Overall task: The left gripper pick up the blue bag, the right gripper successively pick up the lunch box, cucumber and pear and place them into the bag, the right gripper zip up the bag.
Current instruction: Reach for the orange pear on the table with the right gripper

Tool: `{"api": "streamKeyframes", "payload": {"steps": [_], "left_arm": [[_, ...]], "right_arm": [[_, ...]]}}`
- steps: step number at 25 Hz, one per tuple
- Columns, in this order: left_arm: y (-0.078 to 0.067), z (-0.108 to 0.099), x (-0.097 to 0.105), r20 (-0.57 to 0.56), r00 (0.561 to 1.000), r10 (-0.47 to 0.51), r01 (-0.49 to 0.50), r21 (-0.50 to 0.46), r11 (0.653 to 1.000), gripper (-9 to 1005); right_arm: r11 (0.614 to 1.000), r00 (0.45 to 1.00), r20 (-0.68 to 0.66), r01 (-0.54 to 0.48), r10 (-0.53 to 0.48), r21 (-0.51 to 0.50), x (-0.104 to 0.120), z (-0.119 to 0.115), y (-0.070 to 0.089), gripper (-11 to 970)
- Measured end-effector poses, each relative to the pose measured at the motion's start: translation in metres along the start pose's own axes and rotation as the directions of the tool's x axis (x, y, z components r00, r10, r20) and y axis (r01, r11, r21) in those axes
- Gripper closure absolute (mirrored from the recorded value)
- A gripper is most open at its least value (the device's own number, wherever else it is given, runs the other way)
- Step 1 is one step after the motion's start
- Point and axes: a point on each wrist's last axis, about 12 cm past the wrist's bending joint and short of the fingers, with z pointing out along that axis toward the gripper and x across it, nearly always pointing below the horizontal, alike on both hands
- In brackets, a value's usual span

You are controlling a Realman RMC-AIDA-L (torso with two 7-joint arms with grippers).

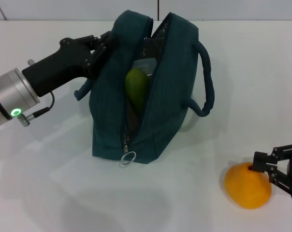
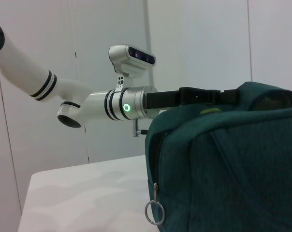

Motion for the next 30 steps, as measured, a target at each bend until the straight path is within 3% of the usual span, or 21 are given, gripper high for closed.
{"api": "streamKeyframes", "payload": {"steps": [4, 30], "left_arm": [[-0.0004, -0.0004, 0.0005, 0.000, 1.000, -0.002, 0.002, 0.000, 1.000, 928], [-0.0019, 0.0000, 0.0010, 0.003, 1.000, -0.004, 0.004, 0.007, 1.000, 927]], "right_arm": [[1.000, 1.000, -0.001, -0.002, 0.002, -0.001, 0.0002, -0.0001, 0.0002, 855], [0.999, 1.000, -0.018, -0.025, 0.024, -0.031, 0.0018, 0.0043, 0.0025, 856]]}}
